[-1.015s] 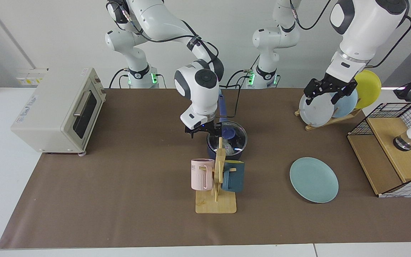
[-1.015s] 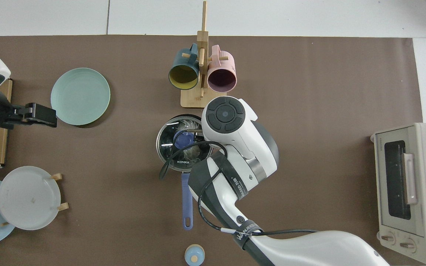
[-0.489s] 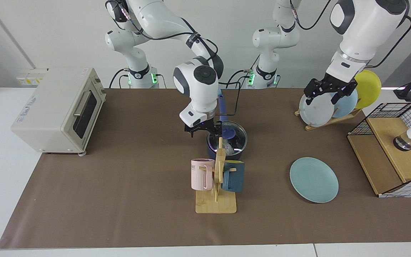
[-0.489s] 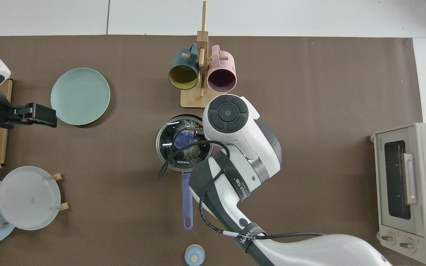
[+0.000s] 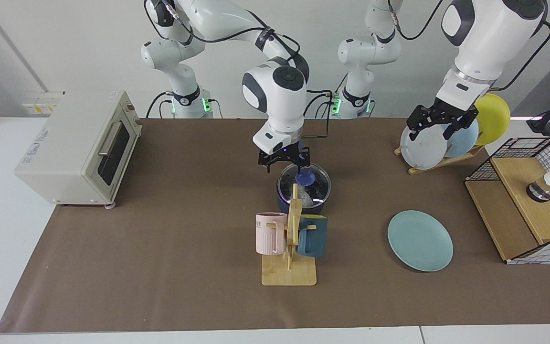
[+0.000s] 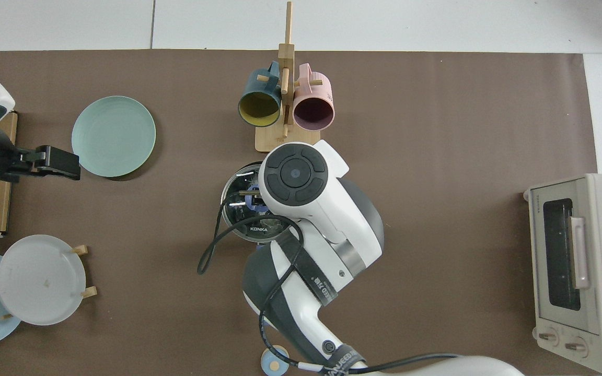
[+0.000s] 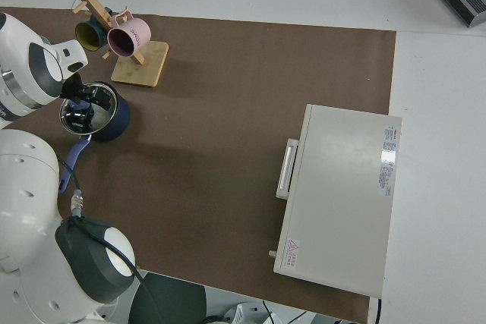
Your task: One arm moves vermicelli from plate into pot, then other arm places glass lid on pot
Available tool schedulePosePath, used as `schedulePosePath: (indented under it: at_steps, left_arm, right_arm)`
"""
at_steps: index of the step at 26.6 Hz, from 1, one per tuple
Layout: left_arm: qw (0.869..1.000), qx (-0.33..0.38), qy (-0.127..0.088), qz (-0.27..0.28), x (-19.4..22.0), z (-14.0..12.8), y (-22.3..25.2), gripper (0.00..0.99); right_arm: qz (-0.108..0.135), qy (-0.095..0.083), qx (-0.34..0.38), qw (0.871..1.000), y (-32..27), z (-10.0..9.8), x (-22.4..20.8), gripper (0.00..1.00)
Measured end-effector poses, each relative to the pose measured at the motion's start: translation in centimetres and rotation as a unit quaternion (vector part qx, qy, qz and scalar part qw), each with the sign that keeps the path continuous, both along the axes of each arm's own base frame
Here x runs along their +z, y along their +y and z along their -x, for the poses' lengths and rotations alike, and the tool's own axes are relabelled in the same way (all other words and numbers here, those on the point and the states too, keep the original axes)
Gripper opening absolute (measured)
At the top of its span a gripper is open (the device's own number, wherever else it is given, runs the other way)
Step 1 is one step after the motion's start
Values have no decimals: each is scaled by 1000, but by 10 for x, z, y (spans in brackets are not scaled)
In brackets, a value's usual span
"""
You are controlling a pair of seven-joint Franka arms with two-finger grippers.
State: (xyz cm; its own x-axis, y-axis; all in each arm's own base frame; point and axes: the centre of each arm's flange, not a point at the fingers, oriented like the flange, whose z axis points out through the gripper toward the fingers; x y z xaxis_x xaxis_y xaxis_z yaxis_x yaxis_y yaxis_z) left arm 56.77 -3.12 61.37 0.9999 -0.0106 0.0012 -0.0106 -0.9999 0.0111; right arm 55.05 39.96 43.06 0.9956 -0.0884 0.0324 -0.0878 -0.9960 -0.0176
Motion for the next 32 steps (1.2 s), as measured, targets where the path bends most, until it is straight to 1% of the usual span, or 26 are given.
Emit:
schedulePosePath:
  at_steps: [5, 11, 14, 16, 17, 18, 19, 20, 21, 22, 23, 24, 25, 27, 29, 31, 32]
  left_arm:
    - [1000, 0, 0, 0, 0, 0, 0, 991]
    - [1000, 0, 0, 0, 0, 0, 0, 991]
    - [1000, 0, 0, 0, 0, 0, 0, 991]
    - [1000, 0, 0, 0, 0, 0, 0, 991]
    - [1000, 0, 0, 0, 0, 0, 0, 991]
    - [1000, 0, 0, 0, 0, 0, 0, 991]
    - [1000, 0, 0, 0, 0, 0, 0, 991]
    - [1000, 0, 0, 0, 0, 0, 0, 991]
    - [1000, 0, 0, 0, 0, 0, 0, 991]
    - [1000, 0, 0, 0, 0, 0, 0, 991]
    - [1000, 0, 0, 0, 0, 0, 0, 991]
    - [1000, 0, 0, 0, 0, 0, 0, 991]
    - [1000, 0, 0, 0, 0, 0, 0, 991]
    - [1000, 0, 0, 0, 0, 0, 0, 991]
    - [1000, 0, 0, 0, 0, 0, 0, 991]
    - [1000, 0, 0, 0, 0, 0, 0, 991]
    - [1000, 0, 0, 0, 0, 0, 0, 991]
  right_arm:
    - [-3, -2, 10, 1000, 21, 15, 3, 987]
    - [-4, -2, 3, 1000, 32, 23, 4, 987]
    - [-7, -6, 6, 1000, 36, 25, 3, 974]
    - [-9, -8, 9, 1000, 40, 27, 2, 930]
    - [-9, -8, 11, 1000, 42, 28, 1, 877]
    - [-8, -7, 12, 1000, 44, 30, 0, 767]
    - [-8, -6, 13, 1000, 46, 31, -1, 740]
    - [-7, -5, 12, 1000, 47, 32, -2, 683]
    - [-7, -5, 10, 1000, 48, 33, -3, 573]
    - [-7, -4, 6, 1000, 49, 33, -4, 520]
    - [-7, -4, 1, 1000, 49, 33, -4, 493]
    - [-7, -4, -4, 1000, 50, 34, -5, 396]
    - [-7, -4, -10, 1000, 50, 35, -4, 348]
    - [-8, -3, -21, 1000, 53, 37, -5, 317]
    - [-8, -3, -31, 999, 58, 41, -4, 317]
    - [-9, -2, -39, 999, 62, 45, -4, 194]
    - [-10, -1, -43, 999, 63, 46, -4, 172]
